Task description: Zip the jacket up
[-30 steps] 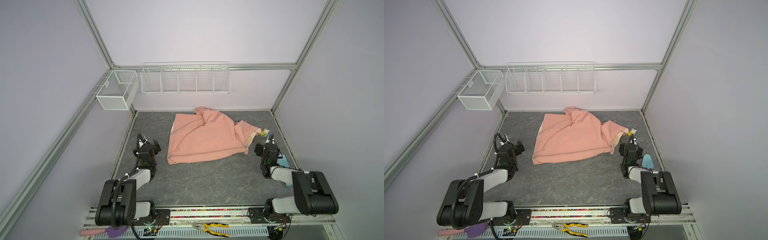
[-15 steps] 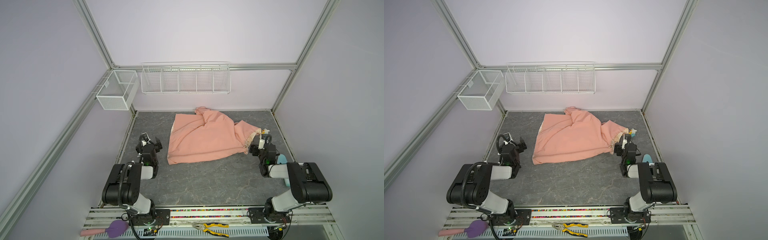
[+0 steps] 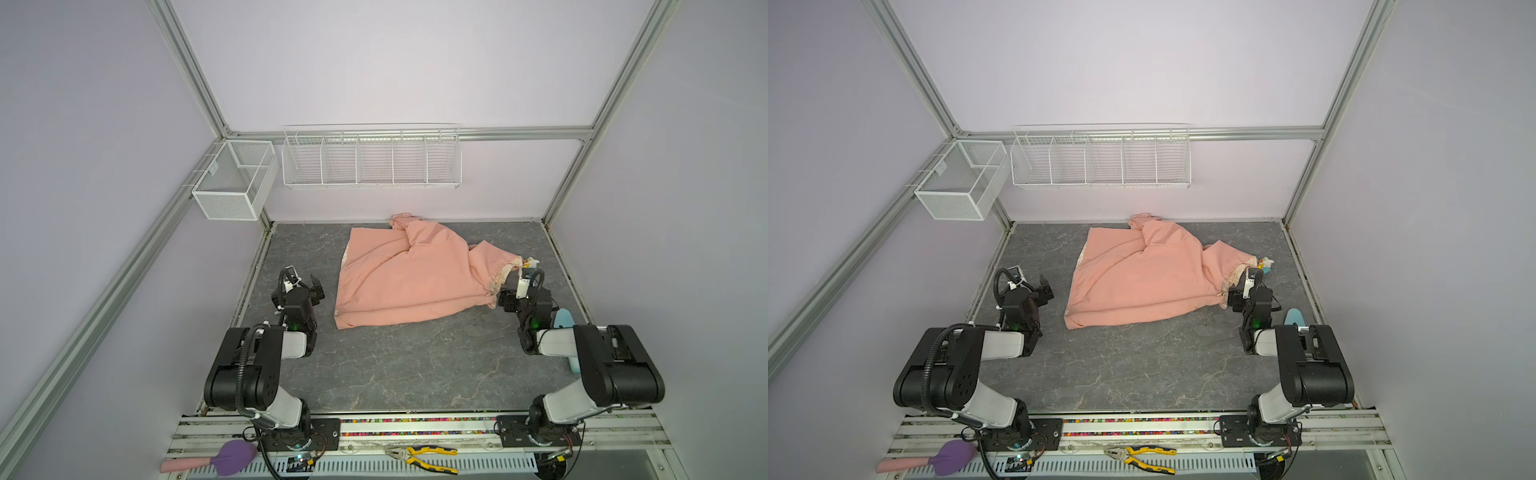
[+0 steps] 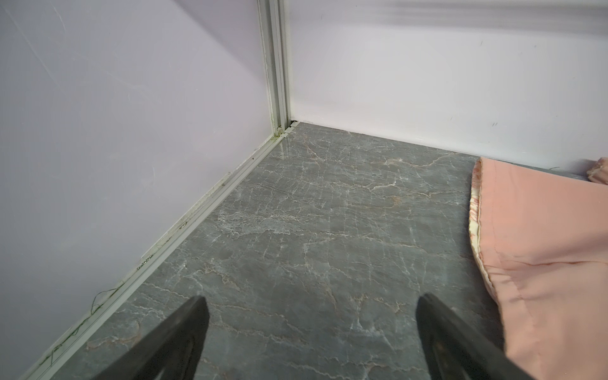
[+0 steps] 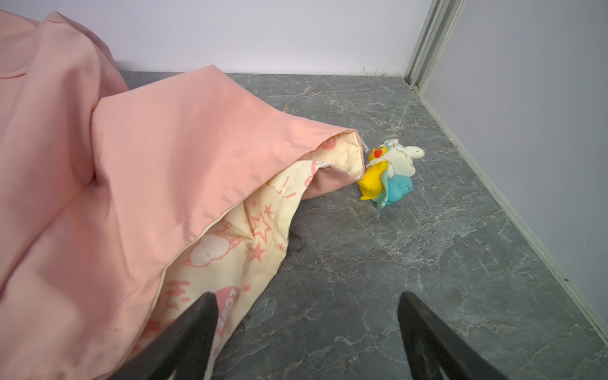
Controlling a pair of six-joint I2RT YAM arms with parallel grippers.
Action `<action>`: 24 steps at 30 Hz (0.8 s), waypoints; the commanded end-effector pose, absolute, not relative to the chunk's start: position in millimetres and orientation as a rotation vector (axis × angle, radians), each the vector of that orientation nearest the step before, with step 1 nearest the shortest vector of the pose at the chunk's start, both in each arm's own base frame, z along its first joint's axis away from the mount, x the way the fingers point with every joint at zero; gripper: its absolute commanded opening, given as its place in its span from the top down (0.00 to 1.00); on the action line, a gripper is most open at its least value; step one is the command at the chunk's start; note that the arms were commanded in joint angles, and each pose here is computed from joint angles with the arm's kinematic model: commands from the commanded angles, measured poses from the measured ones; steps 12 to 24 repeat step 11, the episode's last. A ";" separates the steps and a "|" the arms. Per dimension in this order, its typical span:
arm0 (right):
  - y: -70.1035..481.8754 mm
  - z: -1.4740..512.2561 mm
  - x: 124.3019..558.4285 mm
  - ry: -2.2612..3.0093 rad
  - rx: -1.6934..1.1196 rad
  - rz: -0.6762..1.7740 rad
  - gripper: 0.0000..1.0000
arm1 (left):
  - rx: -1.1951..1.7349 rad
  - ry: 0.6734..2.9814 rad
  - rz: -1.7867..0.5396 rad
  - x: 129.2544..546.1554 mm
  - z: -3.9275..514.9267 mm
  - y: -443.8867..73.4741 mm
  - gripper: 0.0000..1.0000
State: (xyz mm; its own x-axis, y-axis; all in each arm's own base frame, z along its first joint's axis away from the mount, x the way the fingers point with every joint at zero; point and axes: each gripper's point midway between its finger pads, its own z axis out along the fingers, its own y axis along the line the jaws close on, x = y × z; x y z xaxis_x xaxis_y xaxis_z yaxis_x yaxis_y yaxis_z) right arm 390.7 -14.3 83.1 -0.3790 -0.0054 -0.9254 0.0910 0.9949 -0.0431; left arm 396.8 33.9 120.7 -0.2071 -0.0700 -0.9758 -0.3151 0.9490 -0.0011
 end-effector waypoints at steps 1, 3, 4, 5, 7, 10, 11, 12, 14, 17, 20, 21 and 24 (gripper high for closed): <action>-12.1 92.9 394.3 1.930 0.033 -0.102 0.12 | -0.289 1.778 0.241 396.8 119.1 34.4 0.01; -12.1 91.5 394.9 1.937 0.033 -0.099 0.12 | -0.288 1.780 0.242 396.7 118.5 34.4 0.01; -12.1 91.3 395.7 1.941 0.032 -0.098 0.12 | -0.290 1.779 0.243 397.0 118.9 34.7 0.01; -12.1 90.6 396.3 1.945 0.033 -0.089 0.12 | -0.289 1.780 0.245 397.2 118.9 34.7 0.01; -12.3 90.4 396.3 1.948 0.034 -0.084 0.12 | -0.289 1.780 0.243 397.5 118.9 34.6 0.01; -12.0 91.4 395.6 1.942 0.029 -0.087 0.12 | -0.289 1.780 0.243 397.1 118.9 34.4 0.01; -11.2 91.3 395.0 1.940 0.026 -0.088 0.12 | -0.287 1.780 0.243 397.2 119.0 34.1 0.01; -11.2 91.3 395.0 1.940 0.026 -0.088 0.12 | -0.287 1.780 0.243 397.2 119.0 34.1 0.01; -11.2 91.3 395.0 1.940 0.026 -0.088 0.12 | -0.287 1.780 0.243 397.2 119.0 34.1 0.01; -11.2 91.3 395.0 1.940 0.026 -0.088 0.12 | -0.287 1.780 0.243 397.2 119.0 34.1 0.01; -11.2 91.3 395.0 1.940 0.026 -0.088 0.12 | -0.287 1.780 0.243 397.2 119.0 34.1 0.01; -11.2 91.3 395.0 1.940 0.026 -0.088 0.12 | -0.287 1.780 0.243 397.2 119.0 34.1 0.01; -11.2 91.3 395.0 1.940 0.026 -0.088 0.12 | -0.287 1.780 0.243 397.2 119.0 34.1 0.01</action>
